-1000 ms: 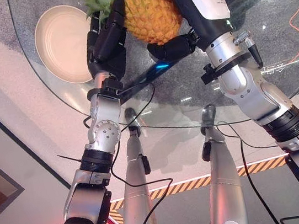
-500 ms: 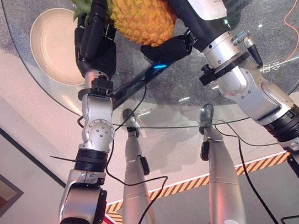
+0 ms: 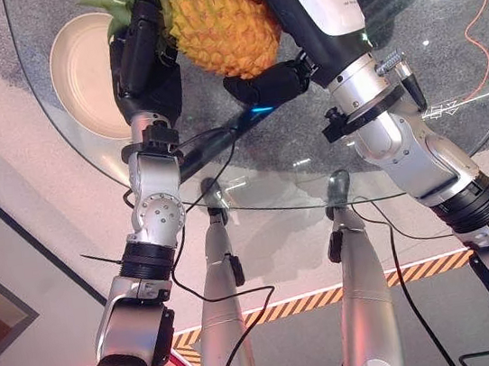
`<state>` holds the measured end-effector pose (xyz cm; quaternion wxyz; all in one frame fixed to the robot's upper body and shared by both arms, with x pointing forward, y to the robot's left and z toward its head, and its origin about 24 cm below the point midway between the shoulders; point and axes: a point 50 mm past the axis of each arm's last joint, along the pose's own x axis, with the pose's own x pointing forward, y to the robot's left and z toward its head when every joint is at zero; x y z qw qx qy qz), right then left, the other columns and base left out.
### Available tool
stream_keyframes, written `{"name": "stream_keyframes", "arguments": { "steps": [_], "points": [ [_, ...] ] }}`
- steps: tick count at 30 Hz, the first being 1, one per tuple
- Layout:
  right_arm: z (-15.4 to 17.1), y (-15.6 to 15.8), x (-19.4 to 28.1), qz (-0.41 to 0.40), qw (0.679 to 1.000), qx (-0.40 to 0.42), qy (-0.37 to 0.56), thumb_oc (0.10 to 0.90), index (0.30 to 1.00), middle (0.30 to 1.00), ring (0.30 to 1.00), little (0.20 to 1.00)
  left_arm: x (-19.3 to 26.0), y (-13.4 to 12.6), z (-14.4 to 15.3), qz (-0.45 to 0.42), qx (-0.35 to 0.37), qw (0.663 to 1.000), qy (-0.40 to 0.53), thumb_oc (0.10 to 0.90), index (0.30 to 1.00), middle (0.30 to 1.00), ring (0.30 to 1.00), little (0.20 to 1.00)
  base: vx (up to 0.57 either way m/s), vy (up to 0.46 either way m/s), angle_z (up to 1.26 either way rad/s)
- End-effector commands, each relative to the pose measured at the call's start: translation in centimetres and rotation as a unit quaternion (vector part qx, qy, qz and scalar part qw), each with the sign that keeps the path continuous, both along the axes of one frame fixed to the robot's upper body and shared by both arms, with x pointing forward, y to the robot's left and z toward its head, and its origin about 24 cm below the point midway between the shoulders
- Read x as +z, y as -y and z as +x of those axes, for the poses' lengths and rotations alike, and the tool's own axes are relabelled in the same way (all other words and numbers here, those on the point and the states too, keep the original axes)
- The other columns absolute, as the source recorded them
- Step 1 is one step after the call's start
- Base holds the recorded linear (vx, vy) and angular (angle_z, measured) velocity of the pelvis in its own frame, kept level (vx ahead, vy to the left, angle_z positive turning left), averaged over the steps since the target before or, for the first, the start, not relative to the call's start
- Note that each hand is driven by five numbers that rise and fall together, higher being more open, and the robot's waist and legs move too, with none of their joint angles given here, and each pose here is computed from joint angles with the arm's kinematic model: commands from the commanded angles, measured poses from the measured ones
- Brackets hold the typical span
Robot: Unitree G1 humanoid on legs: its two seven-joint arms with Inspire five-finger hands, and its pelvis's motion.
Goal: Pick up the fruit to the plate
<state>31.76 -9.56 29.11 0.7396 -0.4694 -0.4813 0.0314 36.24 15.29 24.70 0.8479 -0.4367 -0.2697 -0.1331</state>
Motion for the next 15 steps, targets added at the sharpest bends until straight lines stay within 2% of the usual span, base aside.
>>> {"name": "stream_keyframes", "arguments": {
  "steps": [1,15],
  "points": [
    [-4.59,-3.40,6.16,0.058,0.980,0.119,0.147,0.800,0.900,0.900,0.900,0.900,6.71,5.54,-2.43,0.064,-0.090,0.979,0.173,0.100,0.300,0.300,0.300,0.200,0.00,0.000,0.00],
    [-4.07,-2.53,6.26,0.103,0.979,0.096,0.150,0.800,0.900,0.900,0.900,0.900,7.09,4.93,-2.44,0.046,-0.057,0.982,0.175,0.100,0.300,0.300,0.300,0.200,0.00,0.000,0.00]
  ]
}}
